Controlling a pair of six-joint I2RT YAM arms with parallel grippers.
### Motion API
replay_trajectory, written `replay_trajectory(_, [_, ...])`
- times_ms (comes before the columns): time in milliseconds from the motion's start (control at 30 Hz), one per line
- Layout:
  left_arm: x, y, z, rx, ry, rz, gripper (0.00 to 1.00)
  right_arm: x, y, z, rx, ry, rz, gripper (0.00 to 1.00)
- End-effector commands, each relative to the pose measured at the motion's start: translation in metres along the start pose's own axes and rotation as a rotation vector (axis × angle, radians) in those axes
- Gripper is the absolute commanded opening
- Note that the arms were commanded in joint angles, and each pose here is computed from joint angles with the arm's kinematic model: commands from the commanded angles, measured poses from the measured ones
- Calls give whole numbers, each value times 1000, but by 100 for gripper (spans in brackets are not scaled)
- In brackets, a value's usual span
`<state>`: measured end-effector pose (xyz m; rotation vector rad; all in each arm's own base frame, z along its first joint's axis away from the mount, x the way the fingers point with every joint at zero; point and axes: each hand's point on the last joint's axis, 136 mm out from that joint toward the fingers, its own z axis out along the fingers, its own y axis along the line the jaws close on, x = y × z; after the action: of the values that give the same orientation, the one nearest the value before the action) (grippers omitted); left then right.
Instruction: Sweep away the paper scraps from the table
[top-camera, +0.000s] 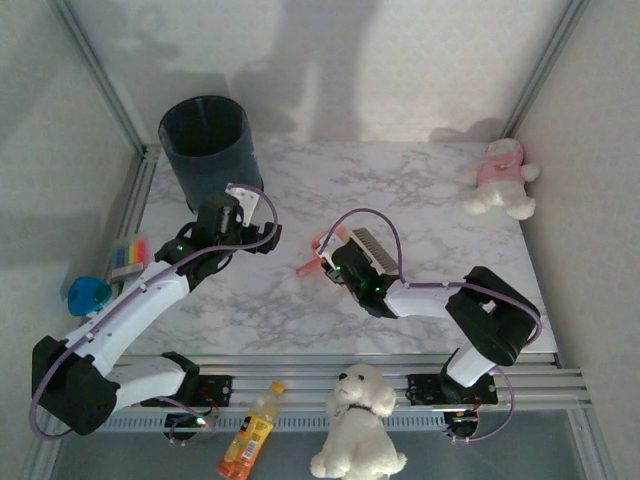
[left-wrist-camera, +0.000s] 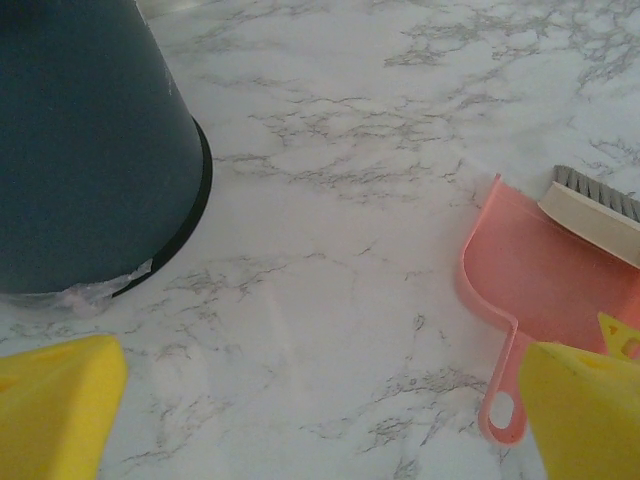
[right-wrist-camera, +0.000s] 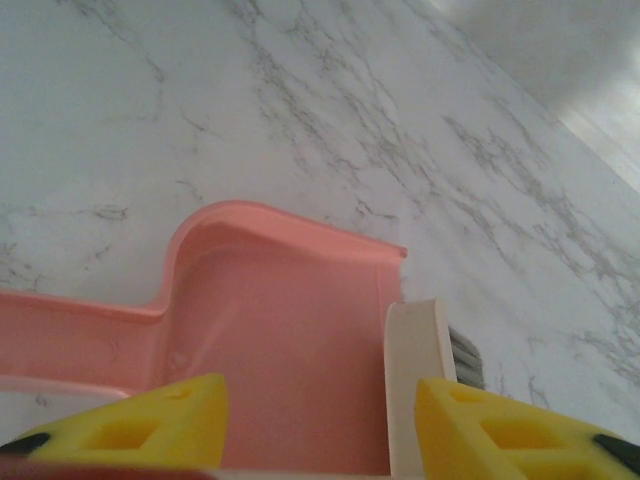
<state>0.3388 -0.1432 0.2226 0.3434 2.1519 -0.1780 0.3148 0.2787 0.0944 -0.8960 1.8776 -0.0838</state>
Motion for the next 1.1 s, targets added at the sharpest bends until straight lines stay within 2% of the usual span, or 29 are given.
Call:
replay_trajectory(0, [4, 8, 1, -32, 2, 5, 100, 2, 11, -4, -50, 7, -3, 54])
replay_trajectory(800, [8, 8, 4, -34, 25, 22, 100, 23, 39, -16, -234, 87, -64, 60])
replay_trajectory(1067, [9, 8, 3, -31, 27, 26, 100, 27, 40, -17, -244, 120, -80, 65])
